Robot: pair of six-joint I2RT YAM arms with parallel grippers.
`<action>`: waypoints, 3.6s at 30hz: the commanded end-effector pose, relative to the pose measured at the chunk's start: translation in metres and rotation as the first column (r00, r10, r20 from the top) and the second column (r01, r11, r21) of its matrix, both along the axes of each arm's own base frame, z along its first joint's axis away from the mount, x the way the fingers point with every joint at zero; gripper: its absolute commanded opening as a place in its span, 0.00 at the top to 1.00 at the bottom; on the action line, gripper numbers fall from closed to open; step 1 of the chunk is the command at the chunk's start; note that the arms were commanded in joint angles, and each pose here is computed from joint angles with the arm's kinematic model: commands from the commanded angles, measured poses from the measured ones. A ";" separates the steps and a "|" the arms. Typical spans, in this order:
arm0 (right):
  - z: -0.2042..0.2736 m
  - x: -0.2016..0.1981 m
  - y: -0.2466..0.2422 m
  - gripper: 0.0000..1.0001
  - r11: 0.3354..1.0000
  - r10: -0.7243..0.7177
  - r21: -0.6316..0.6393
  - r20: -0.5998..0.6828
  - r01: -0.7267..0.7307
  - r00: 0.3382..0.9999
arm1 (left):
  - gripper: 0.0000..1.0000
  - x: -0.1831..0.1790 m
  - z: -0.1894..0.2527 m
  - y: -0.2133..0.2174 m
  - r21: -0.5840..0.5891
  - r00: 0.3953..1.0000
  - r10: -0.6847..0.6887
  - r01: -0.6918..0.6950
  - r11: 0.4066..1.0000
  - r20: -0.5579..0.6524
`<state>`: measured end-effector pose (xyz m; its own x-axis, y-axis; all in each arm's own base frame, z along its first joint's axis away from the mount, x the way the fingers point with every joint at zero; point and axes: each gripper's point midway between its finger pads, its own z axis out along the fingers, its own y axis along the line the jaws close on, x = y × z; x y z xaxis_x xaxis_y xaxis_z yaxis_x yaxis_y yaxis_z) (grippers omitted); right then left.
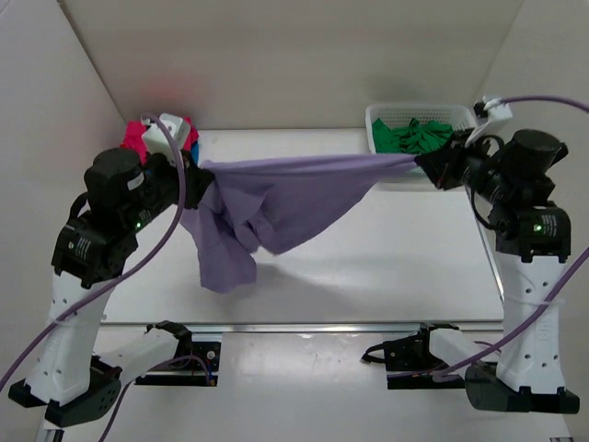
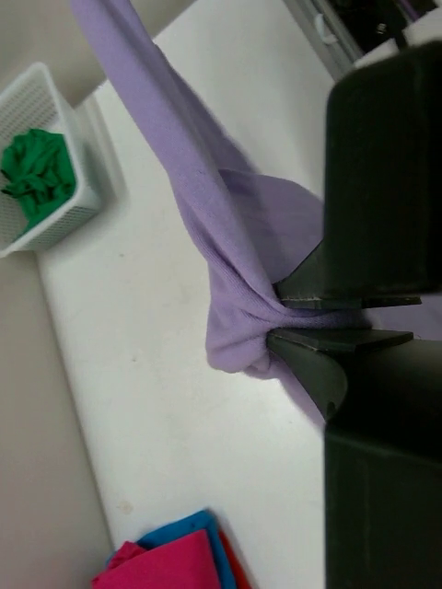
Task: Fold and stack the t-shirts
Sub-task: Flatten out the tshirt
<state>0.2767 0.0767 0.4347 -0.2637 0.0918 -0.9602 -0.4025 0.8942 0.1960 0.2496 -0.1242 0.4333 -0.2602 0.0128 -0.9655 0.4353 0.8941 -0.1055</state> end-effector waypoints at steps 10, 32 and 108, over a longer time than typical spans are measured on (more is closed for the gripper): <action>0.021 -0.031 -0.023 0.99 0.976 -0.119 -0.164 0.148 0.143 0.982 | 0.85 -0.048 0.037 0.003 -0.076 0.993 -0.044 0.052 0.996 0.105; -0.152 0.147 0.017 1.00 0.967 -0.062 -0.253 -0.269 -0.009 0.961 | 0.29 0.121 -0.282 -0.003 -0.123 0.720 -0.066 -0.027 0.992 -0.691; -0.371 -0.096 0.249 0.50 0.820 0.412 -0.063 -0.623 -0.568 0.665 | 1.00 0.056 -0.263 -0.005 -0.133 0.784 0.149 -0.282 0.950 -0.603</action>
